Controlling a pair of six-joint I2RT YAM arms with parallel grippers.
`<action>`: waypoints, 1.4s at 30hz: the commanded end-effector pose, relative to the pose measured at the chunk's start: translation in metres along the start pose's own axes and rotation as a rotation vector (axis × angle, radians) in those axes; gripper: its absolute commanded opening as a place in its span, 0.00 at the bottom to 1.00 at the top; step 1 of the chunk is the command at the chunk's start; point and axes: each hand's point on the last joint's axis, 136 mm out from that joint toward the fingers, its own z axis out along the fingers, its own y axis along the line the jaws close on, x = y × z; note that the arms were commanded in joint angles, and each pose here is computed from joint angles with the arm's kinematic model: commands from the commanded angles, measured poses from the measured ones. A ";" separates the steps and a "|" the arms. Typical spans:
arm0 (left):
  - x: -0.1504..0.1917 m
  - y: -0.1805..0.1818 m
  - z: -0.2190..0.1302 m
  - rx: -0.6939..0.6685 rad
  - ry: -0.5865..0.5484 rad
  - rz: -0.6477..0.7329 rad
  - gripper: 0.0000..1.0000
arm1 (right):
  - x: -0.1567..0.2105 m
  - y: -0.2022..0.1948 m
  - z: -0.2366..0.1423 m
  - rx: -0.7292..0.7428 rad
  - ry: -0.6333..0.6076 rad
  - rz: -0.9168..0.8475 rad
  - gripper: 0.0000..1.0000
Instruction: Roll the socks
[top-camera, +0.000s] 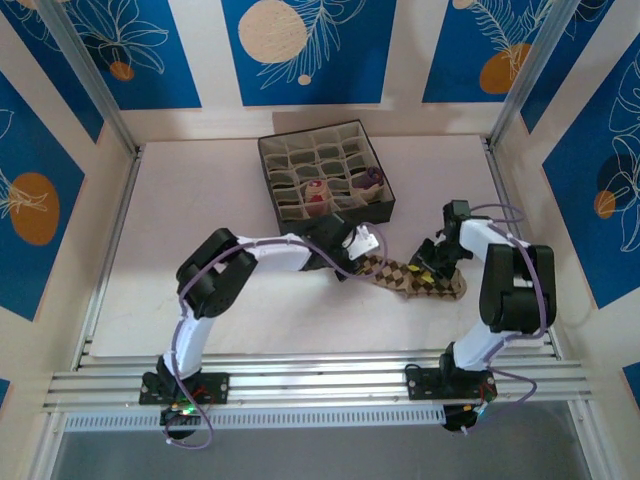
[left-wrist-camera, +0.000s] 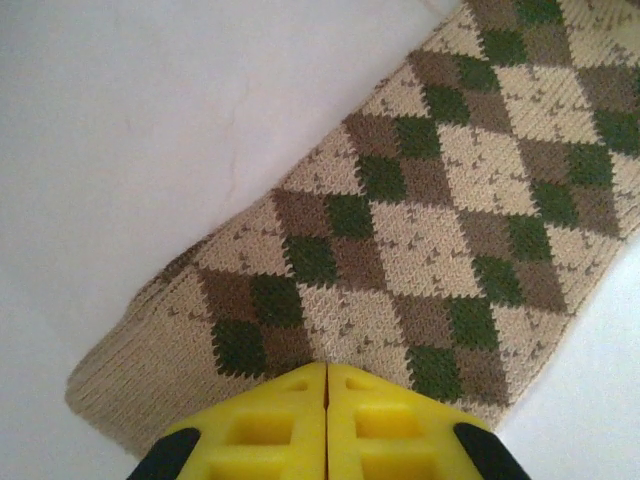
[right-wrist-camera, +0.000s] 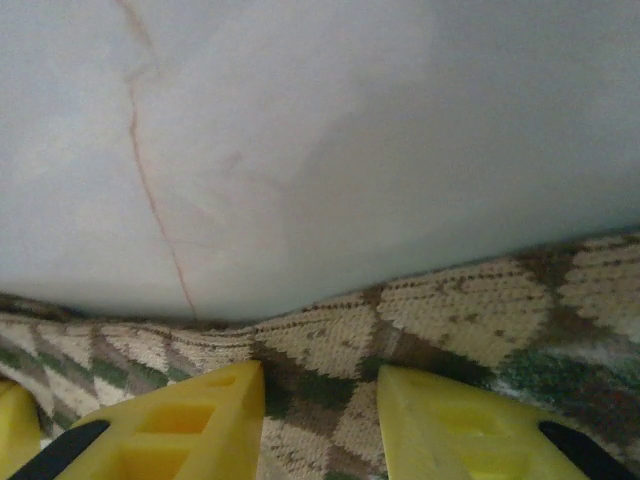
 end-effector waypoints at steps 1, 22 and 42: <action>0.043 0.006 -0.007 -0.084 0.054 -0.159 0.07 | -0.003 0.012 0.009 0.039 0.020 -0.069 0.35; 0.080 -0.092 -0.092 -0.093 -0.095 -0.408 0.19 | 0.036 0.119 0.024 0.136 -0.117 -0.727 0.50; 0.146 -0.012 -0.209 -0.300 -0.162 -0.573 0.37 | 0.196 0.114 0.037 0.312 -0.132 -1.129 0.51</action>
